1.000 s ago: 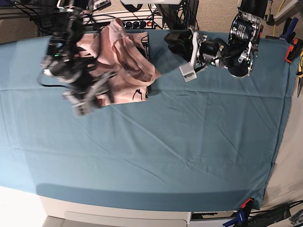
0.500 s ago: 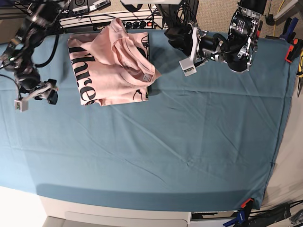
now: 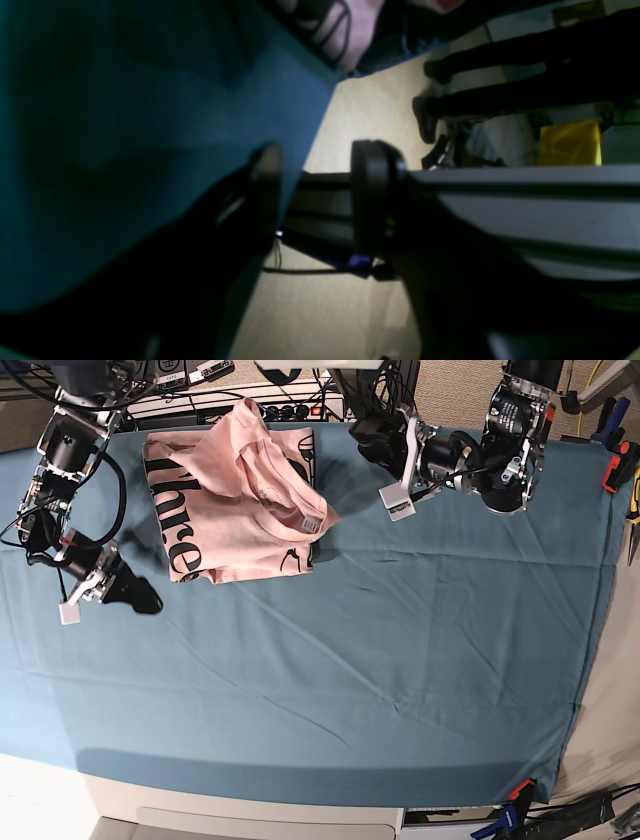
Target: Fold the T-shirt properly
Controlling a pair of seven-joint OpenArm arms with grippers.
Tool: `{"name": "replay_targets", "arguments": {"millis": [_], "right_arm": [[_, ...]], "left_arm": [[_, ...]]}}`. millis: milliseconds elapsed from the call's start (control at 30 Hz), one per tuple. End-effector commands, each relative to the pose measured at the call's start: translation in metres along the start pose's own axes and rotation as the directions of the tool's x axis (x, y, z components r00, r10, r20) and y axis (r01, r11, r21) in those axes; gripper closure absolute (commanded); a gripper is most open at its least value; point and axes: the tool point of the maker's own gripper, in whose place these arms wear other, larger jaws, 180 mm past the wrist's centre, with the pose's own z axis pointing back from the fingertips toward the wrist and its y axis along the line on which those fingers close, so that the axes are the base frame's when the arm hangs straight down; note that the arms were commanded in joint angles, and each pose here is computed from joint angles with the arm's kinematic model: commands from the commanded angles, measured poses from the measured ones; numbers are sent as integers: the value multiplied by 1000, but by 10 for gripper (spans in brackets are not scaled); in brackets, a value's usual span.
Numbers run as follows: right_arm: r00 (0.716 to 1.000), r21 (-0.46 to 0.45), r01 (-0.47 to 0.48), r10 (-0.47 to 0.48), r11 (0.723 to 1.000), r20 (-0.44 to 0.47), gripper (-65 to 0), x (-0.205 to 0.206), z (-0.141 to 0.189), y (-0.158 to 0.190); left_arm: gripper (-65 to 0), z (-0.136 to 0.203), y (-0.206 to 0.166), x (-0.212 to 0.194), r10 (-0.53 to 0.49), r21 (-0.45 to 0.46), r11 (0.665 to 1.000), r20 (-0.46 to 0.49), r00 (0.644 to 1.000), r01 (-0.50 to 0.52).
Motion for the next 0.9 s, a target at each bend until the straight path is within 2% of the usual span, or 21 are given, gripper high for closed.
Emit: {"name": "replay_targets", "arguments": {"millis": [0,233,467,667,767,867], "right_arm": [[999,6,-52,52,999,8,-382,15,2,8],[991,20,-69,71,997,-116,-382,-10,-20,12],[983,26,-75,78,997,-167,-377,-22,-27,13],[983,26,-76,79,997,-166,-195,-22,-27,13],[983,28,-75,79,997,-166,-105,-22,-28,13],[983,31,-73,77,997,-166,-87,-23,-29,14]], "left_arm": [[-230,4,-2,9,-24,-2,1000,29,999,24],[-230,3,-2,7,-19,-1,1000,23,1000,19],[-230,-4,-17,-7,32,-54,998,33,999,-30],[-270,-26,-39,-13,108,-109,989,90,990,-98],[-292,-40,-40,1,108,-89,991,146,983,-96],[-293,-49,-26,15,104,-6,995,163,981,-104]]}}
